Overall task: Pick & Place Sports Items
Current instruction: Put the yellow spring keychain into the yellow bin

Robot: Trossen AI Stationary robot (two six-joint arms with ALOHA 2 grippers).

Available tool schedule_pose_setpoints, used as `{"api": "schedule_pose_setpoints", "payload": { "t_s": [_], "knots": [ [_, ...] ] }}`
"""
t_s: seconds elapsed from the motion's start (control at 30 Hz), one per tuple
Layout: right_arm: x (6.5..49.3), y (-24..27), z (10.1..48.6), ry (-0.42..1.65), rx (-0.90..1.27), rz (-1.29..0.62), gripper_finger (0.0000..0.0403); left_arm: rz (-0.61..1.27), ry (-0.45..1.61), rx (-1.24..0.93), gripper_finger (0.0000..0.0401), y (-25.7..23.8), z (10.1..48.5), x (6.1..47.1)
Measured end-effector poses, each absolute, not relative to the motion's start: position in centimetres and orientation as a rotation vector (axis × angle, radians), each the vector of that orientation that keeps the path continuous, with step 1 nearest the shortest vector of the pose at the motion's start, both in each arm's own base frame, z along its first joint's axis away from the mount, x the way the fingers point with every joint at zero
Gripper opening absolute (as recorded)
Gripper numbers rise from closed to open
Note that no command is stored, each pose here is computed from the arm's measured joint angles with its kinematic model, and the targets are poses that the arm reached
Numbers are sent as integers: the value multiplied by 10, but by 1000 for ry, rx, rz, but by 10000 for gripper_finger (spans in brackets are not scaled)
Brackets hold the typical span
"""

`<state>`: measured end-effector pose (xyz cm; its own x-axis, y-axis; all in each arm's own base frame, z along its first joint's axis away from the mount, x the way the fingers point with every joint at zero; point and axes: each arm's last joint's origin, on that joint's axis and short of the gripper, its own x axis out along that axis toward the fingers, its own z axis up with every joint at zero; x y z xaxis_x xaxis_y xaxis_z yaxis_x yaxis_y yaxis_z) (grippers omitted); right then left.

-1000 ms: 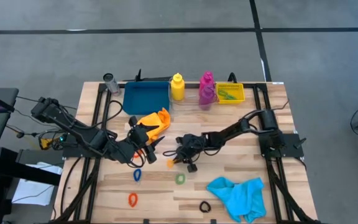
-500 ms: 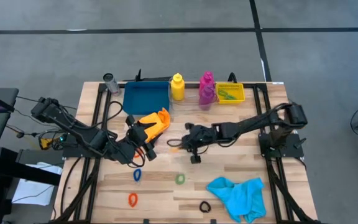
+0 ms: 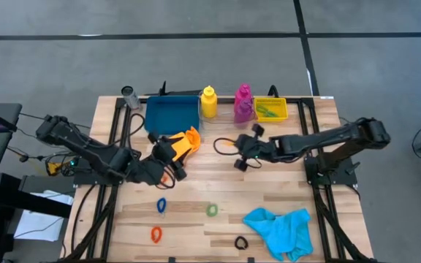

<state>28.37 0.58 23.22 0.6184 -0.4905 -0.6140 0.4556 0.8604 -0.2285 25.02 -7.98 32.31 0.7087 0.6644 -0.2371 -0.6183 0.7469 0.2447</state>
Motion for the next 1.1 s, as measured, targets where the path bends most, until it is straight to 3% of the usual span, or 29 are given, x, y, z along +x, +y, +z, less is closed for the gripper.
{"api": "schedule_pose_setpoints", "payload": {
  "t_s": [0.27, 0.57, 0.87, 1.1],
  "knots": [
    [231, -25, 219, 673, 24, -762, 32, 831, 298, 97, 209, -49, 326, 260],
    [189, -48, 219, 451, -9, -1086, 32, 870, 278, -68, 209, -27, 319, 268],
    [178, -87, 213, 455, 71, -1156, 32, 760, 306, -106, 209, -27, 281, 271],
    [171, -112, 205, 488, 168, -1170, 33, 742, 304, -127, 209, -28, 278, 270]
  ]
}}
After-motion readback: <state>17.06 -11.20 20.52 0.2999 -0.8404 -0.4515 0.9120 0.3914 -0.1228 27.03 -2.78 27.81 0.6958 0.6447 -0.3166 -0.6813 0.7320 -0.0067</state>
